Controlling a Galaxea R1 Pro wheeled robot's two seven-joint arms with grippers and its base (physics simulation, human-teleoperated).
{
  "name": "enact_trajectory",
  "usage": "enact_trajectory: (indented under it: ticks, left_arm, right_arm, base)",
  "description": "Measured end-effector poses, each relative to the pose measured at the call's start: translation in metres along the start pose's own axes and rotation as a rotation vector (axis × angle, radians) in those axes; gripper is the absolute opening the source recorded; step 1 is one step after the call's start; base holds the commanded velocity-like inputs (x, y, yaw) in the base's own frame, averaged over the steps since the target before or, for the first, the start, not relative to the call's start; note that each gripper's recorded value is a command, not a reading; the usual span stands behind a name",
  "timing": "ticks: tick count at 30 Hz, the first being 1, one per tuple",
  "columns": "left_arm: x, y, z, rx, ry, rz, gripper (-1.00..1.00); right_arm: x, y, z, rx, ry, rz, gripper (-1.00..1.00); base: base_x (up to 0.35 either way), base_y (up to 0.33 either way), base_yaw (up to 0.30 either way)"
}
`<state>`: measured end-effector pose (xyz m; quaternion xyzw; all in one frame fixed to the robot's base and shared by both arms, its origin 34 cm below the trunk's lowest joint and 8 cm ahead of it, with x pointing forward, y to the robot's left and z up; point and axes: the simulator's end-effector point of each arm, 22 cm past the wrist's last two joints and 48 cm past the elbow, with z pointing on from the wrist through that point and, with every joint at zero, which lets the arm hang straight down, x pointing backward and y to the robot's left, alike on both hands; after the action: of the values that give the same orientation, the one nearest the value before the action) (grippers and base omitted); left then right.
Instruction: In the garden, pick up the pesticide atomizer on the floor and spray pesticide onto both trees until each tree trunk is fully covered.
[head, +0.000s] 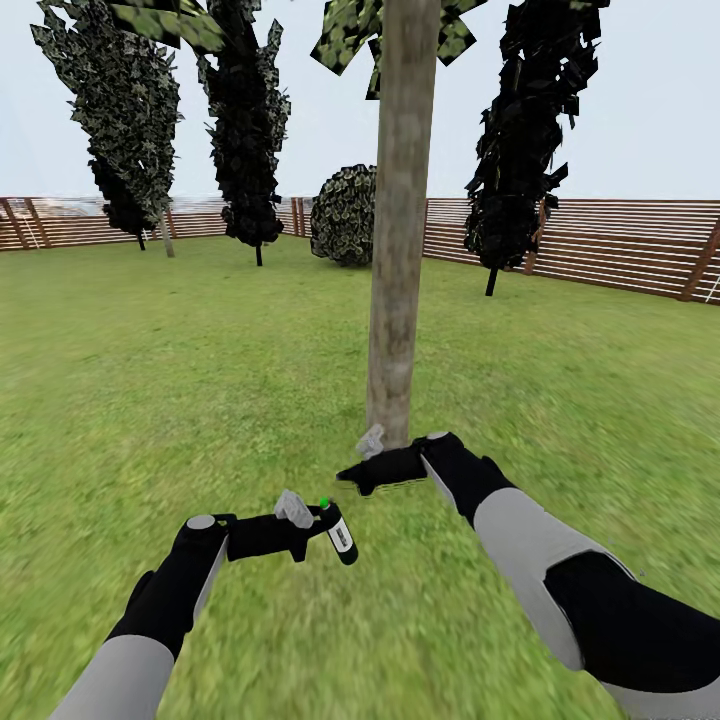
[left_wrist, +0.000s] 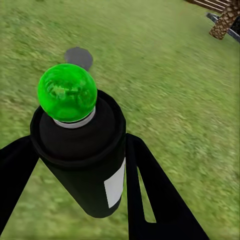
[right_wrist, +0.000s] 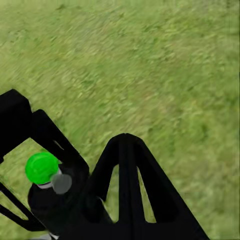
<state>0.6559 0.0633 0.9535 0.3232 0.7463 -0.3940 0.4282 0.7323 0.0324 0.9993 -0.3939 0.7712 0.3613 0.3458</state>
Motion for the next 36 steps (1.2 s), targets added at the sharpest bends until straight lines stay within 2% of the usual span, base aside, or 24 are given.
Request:
enact_trajectory:
  ticks: [1, 2, 3, 4, 5, 6, 18, 21, 26, 29, 31, 33, 34, 36]
  left_arm:
    - [0.004, 0.030, -0.006, -0.123, 0.004, -0.009, -1.00]
    - [0.004, 0.032, -0.006, -0.130, 0.003, -0.011, -1.00]
    - [0.004, 0.032, -0.006, -0.131, 0.003, -0.012, -1.00]
    - [0.004, 0.032, -0.007, -0.132, 0.002, -0.011, -1.00]
    - [0.004, 0.033, -0.007, -0.133, 0.002, -0.011, -1.00]
    - [0.004, 0.033, -0.007, -0.134, 0.002, -0.012, -1.00]
    - [0.004, 0.037, -0.008, -0.152, 0.001, -0.010, -1.00]
    - [0.003, 0.054, -0.011, -0.234, 0.000, -0.008, -1.00]
    - [0.002, 0.069, -0.015, -0.303, -0.003, -0.008, -1.00]
    - [0.001, 0.100, -0.030, -0.451, -0.012, -0.015, -1.00]
    - [0.000, 0.124, -0.043, -0.574, -0.017, -0.019, -1.00]
    - [0.000, 0.137, -0.051, -0.646, -0.020, -0.021, -1.00]
    - [0.000, 0.138, -0.052, -0.657, -0.021, -0.022, -1.00]
    - [0.001, 0.148, -0.059, -0.711, -0.024, -0.022, -1.00]
  right_arm:
    - [-0.041, -0.090, -0.046, 0.312, -0.193, 0.155, 1.00]
    - [-0.003, -0.187, -0.135, 0.632, -0.181, 0.218, 1.00]
    - [0.044, -0.248, -0.240, 0.810, -0.140, 0.234, 1.00]
    - [0.067, -0.272, -0.300, 0.898, -0.120, 0.243, 1.00]
    - [0.066, -0.271, -0.297, 0.894, -0.120, 0.242, 1.00]
    - [0.051, -0.255, -0.257, 0.833, -0.136, 0.239, 1.00]
    - [0.054, -0.259, -0.265, 0.848, -0.132, 0.237, 1.00]
    - [0.060, -0.265, -0.280, 0.870, -0.126, 0.238, 1.00]
    - [0.070, -0.267, -0.286, 0.881, -0.117, 0.243, 1.00]
    - [0.091, -0.269, -0.287, 0.907, -0.092, 0.260, 1.00]
    - [0.113, -0.274, -0.292, 0.967, -0.071, 0.267, 1.00]
    - [0.141, -0.277, -0.293, 1.017, -0.066, 0.251, 1.00]
    - [0.152, -0.278, -0.292, 1.029, -0.064, 0.249, 1.00]
    - [0.204, -0.276, -0.289, 1.084, -0.056, 0.241, 1.00]
  base:
    - [0.000, 0.000, 0.000]
    - [0.000, 0.000, 0.000]
    - [0.000, 0.000, 0.000]
    - [0.000, 0.000, 0.000]
    - [0.000, 0.000, 0.000]
    - [0.000, 0.000, 0.000]
    - [0.000, 0.000, 0.000]
    - [0.000, 0.000, 0.000]
    - [0.000, 0.000, 0.000]
    - [0.000, 0.000, 0.000]
    - [0.000, 0.000, 0.000]
    - [0.000, 0.000, 0.000]
    - [0.000, 0.000, 0.000]
    - [0.000, 0.000, 0.000]
